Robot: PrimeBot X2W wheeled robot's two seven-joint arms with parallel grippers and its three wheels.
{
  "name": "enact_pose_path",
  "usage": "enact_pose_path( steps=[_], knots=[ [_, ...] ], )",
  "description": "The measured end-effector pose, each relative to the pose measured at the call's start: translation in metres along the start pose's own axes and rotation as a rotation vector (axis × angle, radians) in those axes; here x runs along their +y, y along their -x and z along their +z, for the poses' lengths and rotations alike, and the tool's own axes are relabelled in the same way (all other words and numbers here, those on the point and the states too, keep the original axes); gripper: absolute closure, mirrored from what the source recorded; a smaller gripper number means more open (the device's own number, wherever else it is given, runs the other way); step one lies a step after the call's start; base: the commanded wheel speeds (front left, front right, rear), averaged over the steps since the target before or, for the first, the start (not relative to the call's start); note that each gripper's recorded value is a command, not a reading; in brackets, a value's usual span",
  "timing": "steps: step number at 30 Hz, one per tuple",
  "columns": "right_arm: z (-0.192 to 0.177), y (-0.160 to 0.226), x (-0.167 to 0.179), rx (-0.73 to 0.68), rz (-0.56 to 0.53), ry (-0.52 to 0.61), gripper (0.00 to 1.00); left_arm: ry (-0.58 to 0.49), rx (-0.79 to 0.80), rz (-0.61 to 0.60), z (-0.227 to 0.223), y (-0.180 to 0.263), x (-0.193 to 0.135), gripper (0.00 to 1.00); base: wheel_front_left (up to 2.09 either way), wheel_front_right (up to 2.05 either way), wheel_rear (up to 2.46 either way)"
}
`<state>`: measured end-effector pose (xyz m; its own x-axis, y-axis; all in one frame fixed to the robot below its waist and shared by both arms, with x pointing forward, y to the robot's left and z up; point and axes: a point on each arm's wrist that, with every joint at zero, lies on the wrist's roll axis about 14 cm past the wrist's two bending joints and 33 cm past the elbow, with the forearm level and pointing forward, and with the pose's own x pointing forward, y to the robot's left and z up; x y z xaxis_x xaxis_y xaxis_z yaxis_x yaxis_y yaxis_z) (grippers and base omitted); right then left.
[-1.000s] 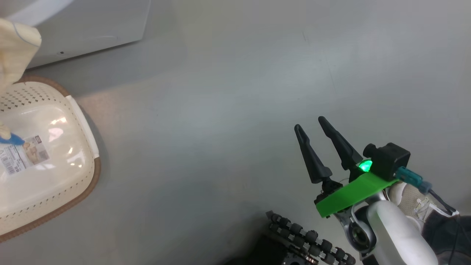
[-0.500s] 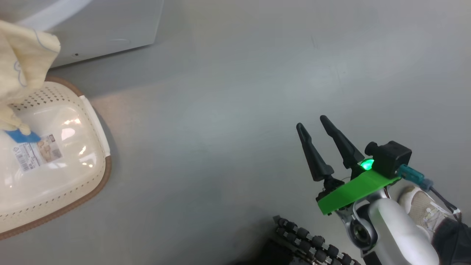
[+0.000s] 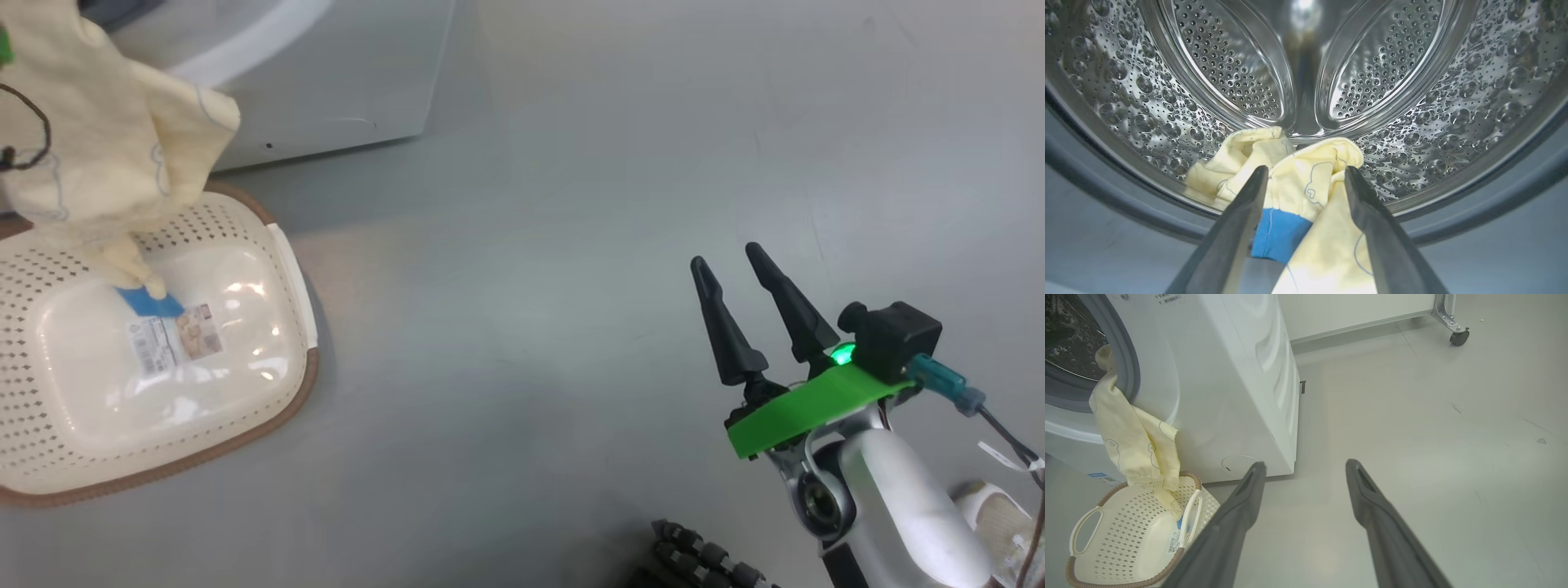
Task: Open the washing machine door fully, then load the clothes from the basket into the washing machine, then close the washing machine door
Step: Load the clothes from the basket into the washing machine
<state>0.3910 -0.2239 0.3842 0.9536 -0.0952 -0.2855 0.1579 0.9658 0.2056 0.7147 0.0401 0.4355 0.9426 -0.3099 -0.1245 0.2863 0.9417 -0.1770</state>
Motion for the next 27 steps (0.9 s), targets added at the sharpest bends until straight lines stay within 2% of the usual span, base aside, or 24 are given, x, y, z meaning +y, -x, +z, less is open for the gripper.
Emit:
enact_pose_path(
  steps=[8, 13, 20, 27],
  knots=[
    [0.022, -0.003, 0.005, -0.051, 0.022, 0.021, 0.0, -0.016, 0.009, 0.005, -0.004, 0.052, -0.01, 0.0, 0.0, 0.0, 0.0],
    [0.034, 0.002, 0.014, -0.067, 0.047, 0.029, 0.0, 0.013, -0.012, 0.047, 0.0, 0.092, -0.008, 0.0, 0.0, 0.0, 0.0],
    [0.041, 0.016, 0.024, -0.067, 0.078, 0.047, 0.0, 0.012, -0.061, 0.101, 0.011, 0.154, 0.004, 0.0, 0.0, 0.0, 0.0],
    [0.05, 0.027, 0.033, -0.077, 0.105, 0.055, 0.0, -0.036, -0.095, 0.136, 0.014, 0.212, 0.012, 0.0, 0.0, 0.0, 0.0]
  ],
)
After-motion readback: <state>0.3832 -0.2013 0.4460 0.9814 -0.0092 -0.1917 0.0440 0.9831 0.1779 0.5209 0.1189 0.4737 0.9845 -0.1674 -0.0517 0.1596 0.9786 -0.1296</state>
